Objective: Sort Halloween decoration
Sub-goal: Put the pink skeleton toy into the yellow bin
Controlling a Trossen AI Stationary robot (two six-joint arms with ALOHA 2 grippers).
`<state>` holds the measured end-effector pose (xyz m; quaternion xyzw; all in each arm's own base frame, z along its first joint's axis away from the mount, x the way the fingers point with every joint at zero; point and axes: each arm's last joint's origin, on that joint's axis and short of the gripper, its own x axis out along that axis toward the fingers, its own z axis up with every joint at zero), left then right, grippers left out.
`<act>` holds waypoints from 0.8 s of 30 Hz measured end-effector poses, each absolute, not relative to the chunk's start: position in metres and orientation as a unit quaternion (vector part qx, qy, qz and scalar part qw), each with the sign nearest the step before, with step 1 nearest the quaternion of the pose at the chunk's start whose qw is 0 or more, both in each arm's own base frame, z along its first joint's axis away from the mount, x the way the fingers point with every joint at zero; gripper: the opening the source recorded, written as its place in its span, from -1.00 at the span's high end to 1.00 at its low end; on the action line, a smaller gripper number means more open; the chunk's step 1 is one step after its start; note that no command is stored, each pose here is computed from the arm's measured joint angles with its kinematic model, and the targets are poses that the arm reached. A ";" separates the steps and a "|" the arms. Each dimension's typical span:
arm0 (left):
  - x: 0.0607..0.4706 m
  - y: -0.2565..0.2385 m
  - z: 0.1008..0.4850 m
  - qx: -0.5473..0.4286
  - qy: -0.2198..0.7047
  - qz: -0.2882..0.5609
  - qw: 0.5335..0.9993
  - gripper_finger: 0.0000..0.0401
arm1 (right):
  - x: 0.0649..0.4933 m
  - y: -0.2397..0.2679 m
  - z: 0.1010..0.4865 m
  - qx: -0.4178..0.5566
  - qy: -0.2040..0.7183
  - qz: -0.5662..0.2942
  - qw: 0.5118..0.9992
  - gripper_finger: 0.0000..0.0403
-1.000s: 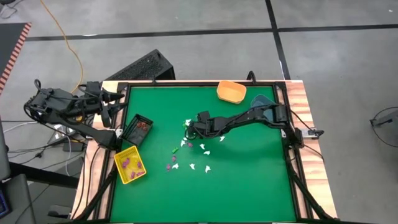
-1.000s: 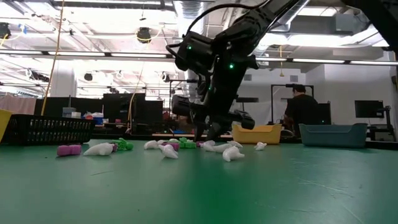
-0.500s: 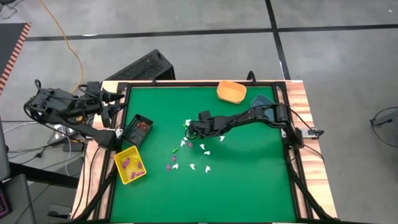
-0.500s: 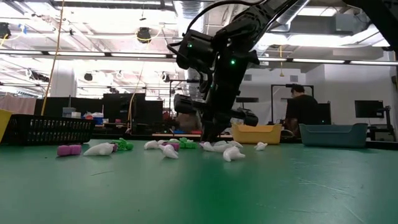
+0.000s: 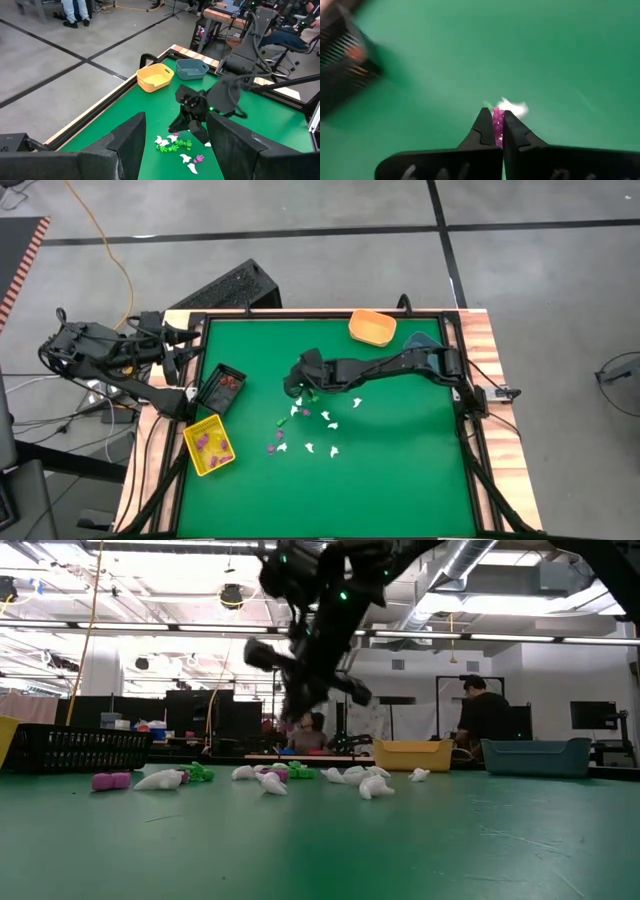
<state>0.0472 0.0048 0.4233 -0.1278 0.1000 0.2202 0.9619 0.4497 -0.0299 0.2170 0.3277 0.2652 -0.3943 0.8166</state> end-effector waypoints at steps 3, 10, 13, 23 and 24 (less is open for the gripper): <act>0.047 0.005 0.423 -0.128 0.100 0.220 0.962 0.01 | 0.460 -0.024 0.231 0.315 0.228 -0.360 0.848 0.99; 0.047 0.005 0.423 -0.126 0.098 0.228 0.960 0.01 | 0.496 0.009 0.241 0.269 0.137 -0.213 0.929 0.99; 0.047 0.005 0.423 -0.126 0.096 0.232 0.960 0.01 | 0.515 0.025 0.230 0.240 0.134 -0.150 0.950 0.99; 0.047 0.005 0.423 -0.128 0.096 0.232 0.960 0.01 | 0.582 0.056 0.219 0.189 0.115 -0.019 0.975 0.99; 0.047 0.005 0.423 -0.128 0.096 0.232 0.959 0.01 | 0.587 0.056 0.222 0.185 0.107 -0.009 0.977 0.99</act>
